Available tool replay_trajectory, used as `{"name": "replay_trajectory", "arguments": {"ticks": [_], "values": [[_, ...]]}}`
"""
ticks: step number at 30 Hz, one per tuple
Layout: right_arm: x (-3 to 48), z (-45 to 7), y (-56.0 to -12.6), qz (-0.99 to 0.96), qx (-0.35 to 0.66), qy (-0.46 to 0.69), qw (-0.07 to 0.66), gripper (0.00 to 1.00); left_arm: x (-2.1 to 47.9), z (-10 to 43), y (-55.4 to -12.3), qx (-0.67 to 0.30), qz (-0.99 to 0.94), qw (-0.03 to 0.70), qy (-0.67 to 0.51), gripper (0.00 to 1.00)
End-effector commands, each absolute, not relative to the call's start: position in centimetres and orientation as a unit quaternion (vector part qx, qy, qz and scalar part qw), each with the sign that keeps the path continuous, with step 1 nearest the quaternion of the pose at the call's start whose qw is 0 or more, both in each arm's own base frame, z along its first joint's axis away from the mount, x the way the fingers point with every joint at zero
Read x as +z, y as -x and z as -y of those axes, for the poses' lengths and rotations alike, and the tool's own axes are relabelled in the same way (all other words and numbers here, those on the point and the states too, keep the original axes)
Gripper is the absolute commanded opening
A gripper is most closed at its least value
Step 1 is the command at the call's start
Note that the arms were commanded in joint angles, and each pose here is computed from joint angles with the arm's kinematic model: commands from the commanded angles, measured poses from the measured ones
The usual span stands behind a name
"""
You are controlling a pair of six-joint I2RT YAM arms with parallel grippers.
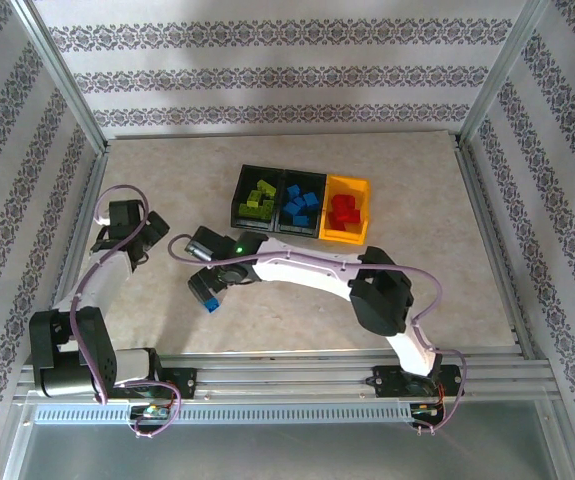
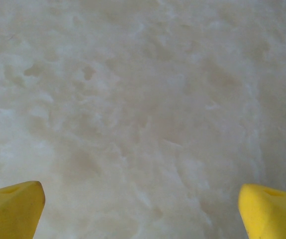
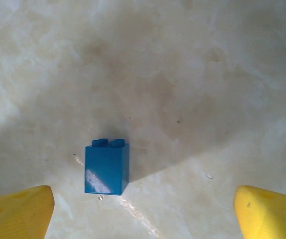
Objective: Sort the legos into containers by color
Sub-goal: Pick up the lego from the bottom-left of the table.
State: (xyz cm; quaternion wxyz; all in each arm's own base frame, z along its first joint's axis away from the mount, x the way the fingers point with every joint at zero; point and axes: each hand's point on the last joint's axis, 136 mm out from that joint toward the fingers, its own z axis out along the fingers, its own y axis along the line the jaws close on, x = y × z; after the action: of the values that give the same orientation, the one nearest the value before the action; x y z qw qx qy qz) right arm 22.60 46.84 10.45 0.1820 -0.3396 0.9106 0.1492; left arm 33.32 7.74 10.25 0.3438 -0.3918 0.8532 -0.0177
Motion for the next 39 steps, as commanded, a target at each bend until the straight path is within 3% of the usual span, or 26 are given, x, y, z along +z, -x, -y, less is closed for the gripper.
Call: {"name": "replay_trajectory", "arguments": {"ticks": [1, 19, 31, 39], "values": [[9.4, -47.4, -21.1, -0.904, 0.140, 0.374, 0.151, 0.90, 10.8, -8.2, -33.2, -0.032, -0.838, 0.359, 0.410, 1.00], [3.1, -48.9, -19.6, -0.907, 0.104, 0.401, 0.082, 0.75, 10.3, -8.2, -33.0, -0.040, -0.836, 0.359, 0.412, 1.00], [1.8, -48.3, -20.5, -0.914, 0.080, 0.389, 0.081, 0.67, 9.9, -8.0, -33.1, -0.046, -0.840, 0.354, 0.410, 1.00], [1.4, -47.4, -21.6, -0.927, 0.080, 0.359, 0.073, 0.56, 9.7, -8.0, -33.1, -0.044, -0.842, 0.353, 0.406, 1.00]]}}
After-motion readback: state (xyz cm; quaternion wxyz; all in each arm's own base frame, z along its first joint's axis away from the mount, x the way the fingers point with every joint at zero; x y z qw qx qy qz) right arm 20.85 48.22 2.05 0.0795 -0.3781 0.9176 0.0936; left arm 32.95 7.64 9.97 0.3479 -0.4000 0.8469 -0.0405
